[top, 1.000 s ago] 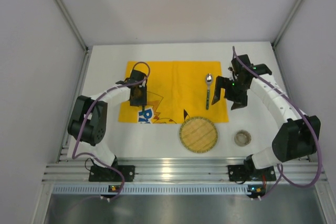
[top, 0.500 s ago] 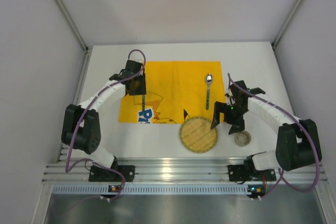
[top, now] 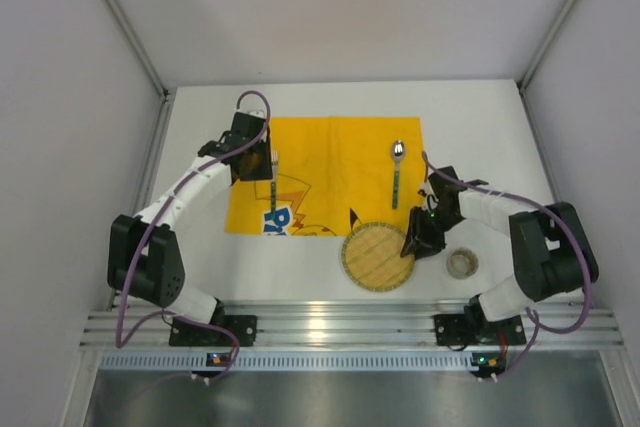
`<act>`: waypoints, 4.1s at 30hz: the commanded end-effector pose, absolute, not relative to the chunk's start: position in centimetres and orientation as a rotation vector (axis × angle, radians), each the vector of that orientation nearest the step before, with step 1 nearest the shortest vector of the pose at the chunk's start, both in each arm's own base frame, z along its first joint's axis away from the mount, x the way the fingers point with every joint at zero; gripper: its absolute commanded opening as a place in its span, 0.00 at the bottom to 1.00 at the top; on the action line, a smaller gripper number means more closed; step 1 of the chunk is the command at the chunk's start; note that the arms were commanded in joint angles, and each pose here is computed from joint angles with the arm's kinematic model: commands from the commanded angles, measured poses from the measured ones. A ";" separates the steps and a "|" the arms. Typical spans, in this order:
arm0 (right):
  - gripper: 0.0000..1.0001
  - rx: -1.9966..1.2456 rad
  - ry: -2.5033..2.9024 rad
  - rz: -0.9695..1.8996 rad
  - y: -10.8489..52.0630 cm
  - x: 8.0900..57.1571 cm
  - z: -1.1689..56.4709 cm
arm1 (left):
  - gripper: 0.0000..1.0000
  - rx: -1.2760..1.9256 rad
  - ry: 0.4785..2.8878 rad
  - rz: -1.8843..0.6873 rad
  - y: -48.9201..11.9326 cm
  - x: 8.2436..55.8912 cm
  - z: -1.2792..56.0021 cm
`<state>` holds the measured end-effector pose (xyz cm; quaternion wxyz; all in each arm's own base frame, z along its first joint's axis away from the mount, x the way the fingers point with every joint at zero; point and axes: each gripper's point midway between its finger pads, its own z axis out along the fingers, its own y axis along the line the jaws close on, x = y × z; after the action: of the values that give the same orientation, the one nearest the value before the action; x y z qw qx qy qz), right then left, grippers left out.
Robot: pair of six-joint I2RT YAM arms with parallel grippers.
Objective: Set the dinner table for one person
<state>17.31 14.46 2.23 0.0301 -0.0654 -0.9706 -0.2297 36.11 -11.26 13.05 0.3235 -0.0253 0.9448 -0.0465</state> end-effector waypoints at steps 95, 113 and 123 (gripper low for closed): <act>0.78 -1.277 -2.981 -0.199 -1.2 17.9 7.5 | 0.31 -0.013 2.394 -0.256 -13.5 38.0 15.5; 0.51 -1.174 -3.000 -0.200 0.9 14.5 7.1 | 0.30 0.002 2.423 -0.254 -13.5 37.3 14.7; 0.60 -1.174 -2.933 -0.199 1.7 13.1 5.1 | 0.30 0.023 2.429 -0.258 -13.9 37.2 15.0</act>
<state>13.50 1.20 5.96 -0.0221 -0.3671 -0.9280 -0.0601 36.23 -13.21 13.68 0.3220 0.0041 0.9428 -0.0867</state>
